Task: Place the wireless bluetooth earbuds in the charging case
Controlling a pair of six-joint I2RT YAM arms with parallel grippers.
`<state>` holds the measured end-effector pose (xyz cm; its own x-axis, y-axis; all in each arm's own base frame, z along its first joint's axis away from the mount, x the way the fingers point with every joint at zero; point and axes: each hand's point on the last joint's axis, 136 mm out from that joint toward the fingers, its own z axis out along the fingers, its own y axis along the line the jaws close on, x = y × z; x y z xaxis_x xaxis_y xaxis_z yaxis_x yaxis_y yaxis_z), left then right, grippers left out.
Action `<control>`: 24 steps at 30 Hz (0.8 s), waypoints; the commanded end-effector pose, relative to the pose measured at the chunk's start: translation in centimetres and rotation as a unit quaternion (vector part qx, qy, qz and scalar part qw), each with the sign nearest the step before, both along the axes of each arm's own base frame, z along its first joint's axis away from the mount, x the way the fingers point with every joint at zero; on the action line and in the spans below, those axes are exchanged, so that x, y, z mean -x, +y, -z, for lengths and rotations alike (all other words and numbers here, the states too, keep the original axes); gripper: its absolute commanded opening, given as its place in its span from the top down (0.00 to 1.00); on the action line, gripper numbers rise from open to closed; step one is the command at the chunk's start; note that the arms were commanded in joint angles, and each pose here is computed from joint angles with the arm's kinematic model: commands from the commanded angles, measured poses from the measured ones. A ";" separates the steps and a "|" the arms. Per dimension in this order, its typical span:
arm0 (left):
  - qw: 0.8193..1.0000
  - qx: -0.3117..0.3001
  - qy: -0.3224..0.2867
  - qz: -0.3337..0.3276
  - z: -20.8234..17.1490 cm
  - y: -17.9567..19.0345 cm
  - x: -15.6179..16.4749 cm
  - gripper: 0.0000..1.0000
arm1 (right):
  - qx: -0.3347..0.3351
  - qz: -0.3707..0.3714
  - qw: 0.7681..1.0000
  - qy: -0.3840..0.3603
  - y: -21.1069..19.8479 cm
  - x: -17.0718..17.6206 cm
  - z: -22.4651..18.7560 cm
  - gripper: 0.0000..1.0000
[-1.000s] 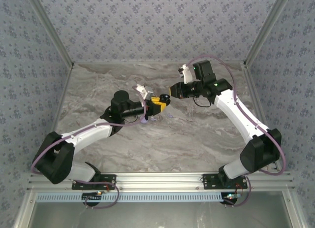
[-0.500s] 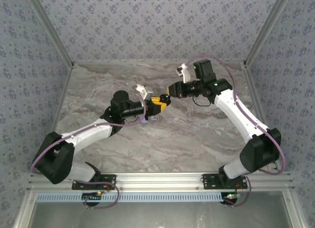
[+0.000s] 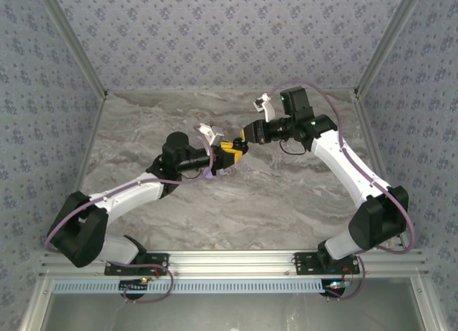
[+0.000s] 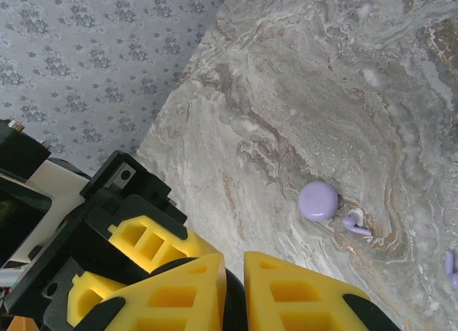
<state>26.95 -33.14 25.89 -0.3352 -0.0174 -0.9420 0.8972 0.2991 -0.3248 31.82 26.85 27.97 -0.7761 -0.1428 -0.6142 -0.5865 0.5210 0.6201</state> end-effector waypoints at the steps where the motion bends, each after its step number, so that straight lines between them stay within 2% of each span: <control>1: 0.998 0.020 -0.031 -0.042 -2.7 0.7 -1.2 0.85 | 0.005 -0.046 0.999 0.025 0.7 3.1 0.1 0.82; 17: 0.998 0.006 -0.016 -0.065 -2.2 0.7 -2.5 0.84 | 0.033 -0.039 0.999 0.016 0.3 3.3 0.6 0.80; 20: 0.998 0.001 -0.015 -0.059 -2.0 0.6 -2.3 0.84 | 0.041 -0.031 0.999 0.009 0.1 2.9 0.7 0.75; 24: 0.999 0.002 -0.017 -0.047 -2.1 0.4 -1.9 0.84 | 0.049 -0.026 0.998 0.001 -0.1 2.6 0.8 0.61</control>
<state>28.69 -32.08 23.85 -0.3953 0.0031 -0.9185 0.8326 0.4236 -0.3569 29.67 27.09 26.54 -0.7796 -0.2289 -0.5829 -0.6010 0.5348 0.5939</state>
